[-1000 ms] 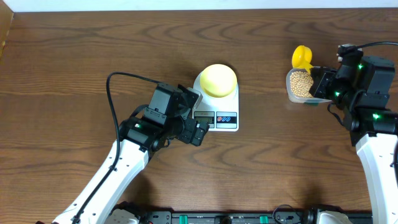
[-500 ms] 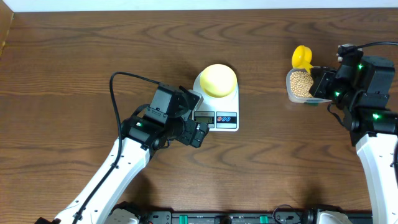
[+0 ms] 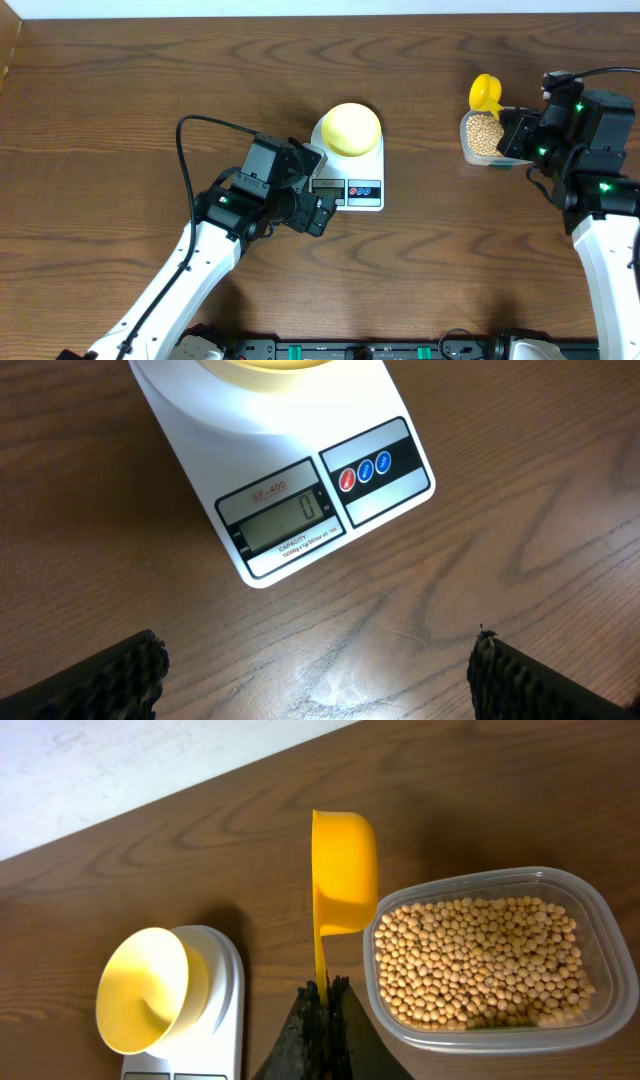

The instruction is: Scoop item into bowl and weigh 50g on scale

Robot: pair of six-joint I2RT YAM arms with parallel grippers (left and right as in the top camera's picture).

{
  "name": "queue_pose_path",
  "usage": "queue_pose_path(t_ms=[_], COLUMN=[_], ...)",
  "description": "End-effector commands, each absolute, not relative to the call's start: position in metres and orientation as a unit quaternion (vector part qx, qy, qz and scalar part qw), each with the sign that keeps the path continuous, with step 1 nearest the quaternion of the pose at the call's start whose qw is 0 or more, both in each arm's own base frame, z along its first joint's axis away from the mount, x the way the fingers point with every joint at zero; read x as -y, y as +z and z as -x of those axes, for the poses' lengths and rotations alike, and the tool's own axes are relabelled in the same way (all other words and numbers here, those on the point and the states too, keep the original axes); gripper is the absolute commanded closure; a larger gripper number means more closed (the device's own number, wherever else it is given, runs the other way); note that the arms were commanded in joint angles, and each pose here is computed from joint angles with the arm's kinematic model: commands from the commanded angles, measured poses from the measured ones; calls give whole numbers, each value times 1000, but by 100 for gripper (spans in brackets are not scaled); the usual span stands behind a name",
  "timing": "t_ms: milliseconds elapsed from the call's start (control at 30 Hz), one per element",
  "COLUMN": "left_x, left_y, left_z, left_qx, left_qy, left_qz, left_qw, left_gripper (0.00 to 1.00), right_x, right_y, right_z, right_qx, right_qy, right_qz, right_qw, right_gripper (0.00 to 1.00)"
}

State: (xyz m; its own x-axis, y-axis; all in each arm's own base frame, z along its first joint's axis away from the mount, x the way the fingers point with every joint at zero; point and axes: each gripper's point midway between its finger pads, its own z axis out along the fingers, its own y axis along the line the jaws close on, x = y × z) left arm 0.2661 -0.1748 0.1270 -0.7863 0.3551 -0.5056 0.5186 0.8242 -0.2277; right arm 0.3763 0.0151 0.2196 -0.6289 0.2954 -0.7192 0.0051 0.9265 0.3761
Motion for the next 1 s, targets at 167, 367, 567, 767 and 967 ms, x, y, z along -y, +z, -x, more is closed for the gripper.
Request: queue_pose_path(t_ms=[167, 367, 567, 767, 967], left_x=[178, 178, 178, 178, 178], left_y=[131, 131, 131, 131, 131], left_z=[-268, -268, -268, -268, -268], left_qx=[-924, -924, -924, -925, -924], left_qy=[-184, -184, -184, -184, -184], left_qz=[-242, -242, -242, -241, -242], left_qw=[230, 230, 230, 230, 230], left_gripper=[2, 2, 2, 2, 2], right_x=[18, 47, 47, 50, 50], right_y=[216, 213, 212, 217, 208], right_z=[-377, -373, -372, -376, -368], right_qx=[-891, -889, -890, -884, -894], right_qy=[88, 11, 11, 8, 3], right_qz=[-124, -161, -161, -162, -165], right_qw=[429, 429, 426, 439, 418], right_gripper=[99, 99, 99, 99, 99])
